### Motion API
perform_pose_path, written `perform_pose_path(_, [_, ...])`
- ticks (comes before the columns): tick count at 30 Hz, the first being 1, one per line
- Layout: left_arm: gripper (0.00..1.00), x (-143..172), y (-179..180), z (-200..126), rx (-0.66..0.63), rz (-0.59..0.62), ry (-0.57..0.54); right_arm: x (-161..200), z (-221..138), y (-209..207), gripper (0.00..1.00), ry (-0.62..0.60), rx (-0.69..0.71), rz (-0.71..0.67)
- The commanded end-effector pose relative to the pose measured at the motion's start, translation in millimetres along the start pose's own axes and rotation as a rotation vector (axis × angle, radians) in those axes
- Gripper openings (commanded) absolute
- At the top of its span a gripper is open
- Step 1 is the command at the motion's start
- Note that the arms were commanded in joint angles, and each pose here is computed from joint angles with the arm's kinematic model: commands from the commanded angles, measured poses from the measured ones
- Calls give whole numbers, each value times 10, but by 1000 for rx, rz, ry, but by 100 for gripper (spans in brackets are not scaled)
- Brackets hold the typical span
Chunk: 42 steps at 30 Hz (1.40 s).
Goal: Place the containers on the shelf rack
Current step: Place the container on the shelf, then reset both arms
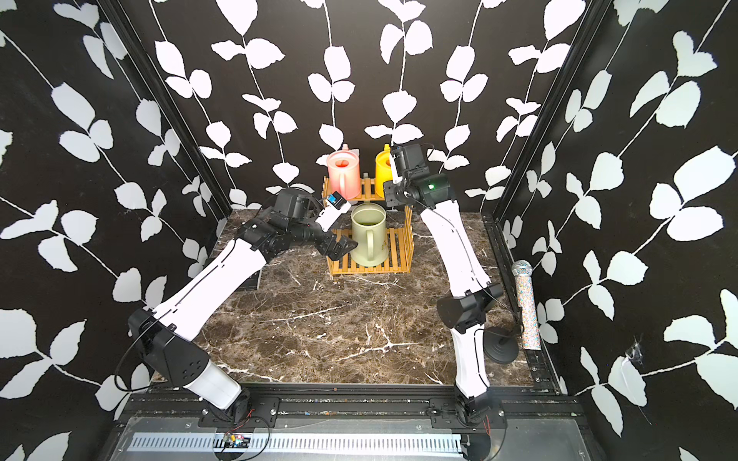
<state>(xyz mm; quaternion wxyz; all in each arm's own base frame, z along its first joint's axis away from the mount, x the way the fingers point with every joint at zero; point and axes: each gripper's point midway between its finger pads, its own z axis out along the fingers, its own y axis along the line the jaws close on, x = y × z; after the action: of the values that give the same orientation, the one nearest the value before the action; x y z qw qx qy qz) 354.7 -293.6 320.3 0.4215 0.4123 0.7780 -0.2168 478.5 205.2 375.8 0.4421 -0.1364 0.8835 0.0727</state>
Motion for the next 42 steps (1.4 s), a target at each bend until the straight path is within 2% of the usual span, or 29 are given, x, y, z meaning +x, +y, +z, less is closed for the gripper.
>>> perform_pose_path(1, [98,-60,1,-268,-32,29,-34,-111,-419,44,41,-59,-30,17])
perform_pose_path(10, [98,97,277,-469,-83,-32,-43,24,-901,-81,48,-86,3,3])
perform_pose_path(14, [98,213,520,-573,-135,-75,-38,165,-1006,-180,56,-98,45,-8])
perform_pose_path(19, [99,404,903,-725,-231,-132,-27,379,-1163,-374,73,-124,128,-28])
perform_pose_path(22, [99,578,1161,-825,-306,-165,-14,557,-1180,-524,90,-138,172,-27])
perform_pose_path(24, [99,721,1317,-872,-357,-188,4,690,-1166,-643,95,-138,189,1])
perform_pose_path(31, [99,1341,1692,-887,-512,-261,77,1160,-1074,-1052,99,-129,259,76])
perform_pose_path(37, [99,1860,1842,-757,-595,-229,140,1569,-906,-1238,99,-132,336,16])
perform_pose_path(42, [99,2135,1836,-602,-580,-214,135,1900,-705,-1296,99,-121,359,-43])
